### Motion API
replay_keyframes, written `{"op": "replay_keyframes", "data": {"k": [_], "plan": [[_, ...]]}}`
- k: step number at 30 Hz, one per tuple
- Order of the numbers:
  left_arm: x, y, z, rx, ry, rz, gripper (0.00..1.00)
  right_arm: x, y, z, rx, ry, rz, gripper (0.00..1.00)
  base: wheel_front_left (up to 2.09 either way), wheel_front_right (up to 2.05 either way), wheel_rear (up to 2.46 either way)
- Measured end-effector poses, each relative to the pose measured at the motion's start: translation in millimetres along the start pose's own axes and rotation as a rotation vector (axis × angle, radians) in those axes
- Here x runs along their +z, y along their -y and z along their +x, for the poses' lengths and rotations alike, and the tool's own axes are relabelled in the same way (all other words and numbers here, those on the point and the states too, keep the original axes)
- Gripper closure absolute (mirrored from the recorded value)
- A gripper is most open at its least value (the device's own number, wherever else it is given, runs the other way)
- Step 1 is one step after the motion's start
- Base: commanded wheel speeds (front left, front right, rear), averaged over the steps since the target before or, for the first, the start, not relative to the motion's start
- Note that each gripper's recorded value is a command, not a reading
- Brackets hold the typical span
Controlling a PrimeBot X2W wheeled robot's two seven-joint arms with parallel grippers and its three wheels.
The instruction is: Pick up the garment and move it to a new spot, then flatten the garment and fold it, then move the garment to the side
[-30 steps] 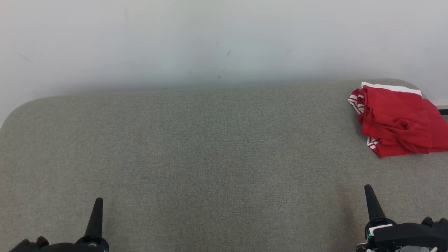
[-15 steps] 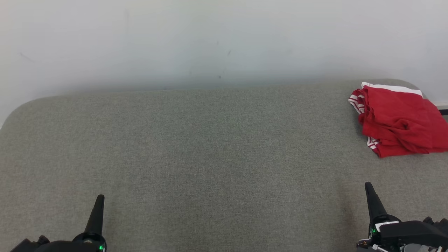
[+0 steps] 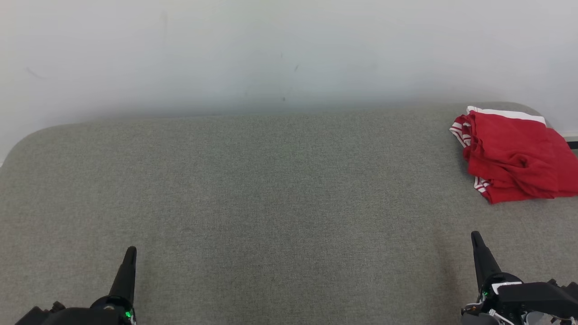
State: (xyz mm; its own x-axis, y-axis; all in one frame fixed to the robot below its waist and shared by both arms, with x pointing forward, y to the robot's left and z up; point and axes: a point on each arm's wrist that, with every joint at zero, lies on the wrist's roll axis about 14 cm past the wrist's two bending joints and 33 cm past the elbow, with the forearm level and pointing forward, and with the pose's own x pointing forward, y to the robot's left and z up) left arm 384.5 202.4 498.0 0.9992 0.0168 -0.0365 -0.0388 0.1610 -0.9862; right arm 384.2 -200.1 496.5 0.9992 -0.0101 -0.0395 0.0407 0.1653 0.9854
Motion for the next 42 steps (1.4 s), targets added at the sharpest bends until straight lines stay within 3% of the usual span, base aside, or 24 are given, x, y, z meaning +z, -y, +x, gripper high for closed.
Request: {"op": "replay_keyframes", "data": {"k": [22,42], "plan": [[-1.7,6.6,2.7,-0.027,-0.017,-0.16,1.0,1.2,-7.8,3.1,0.031,-0.009,0.164,1.0,0.0,0.0,0.0],[-1.6,6.8,2.8,-0.028,-0.016,-0.164,1.0,1.5,-8.2,3.3,0.033,-0.008,0.168,1.0,0.0,0.0,0.0]]}}
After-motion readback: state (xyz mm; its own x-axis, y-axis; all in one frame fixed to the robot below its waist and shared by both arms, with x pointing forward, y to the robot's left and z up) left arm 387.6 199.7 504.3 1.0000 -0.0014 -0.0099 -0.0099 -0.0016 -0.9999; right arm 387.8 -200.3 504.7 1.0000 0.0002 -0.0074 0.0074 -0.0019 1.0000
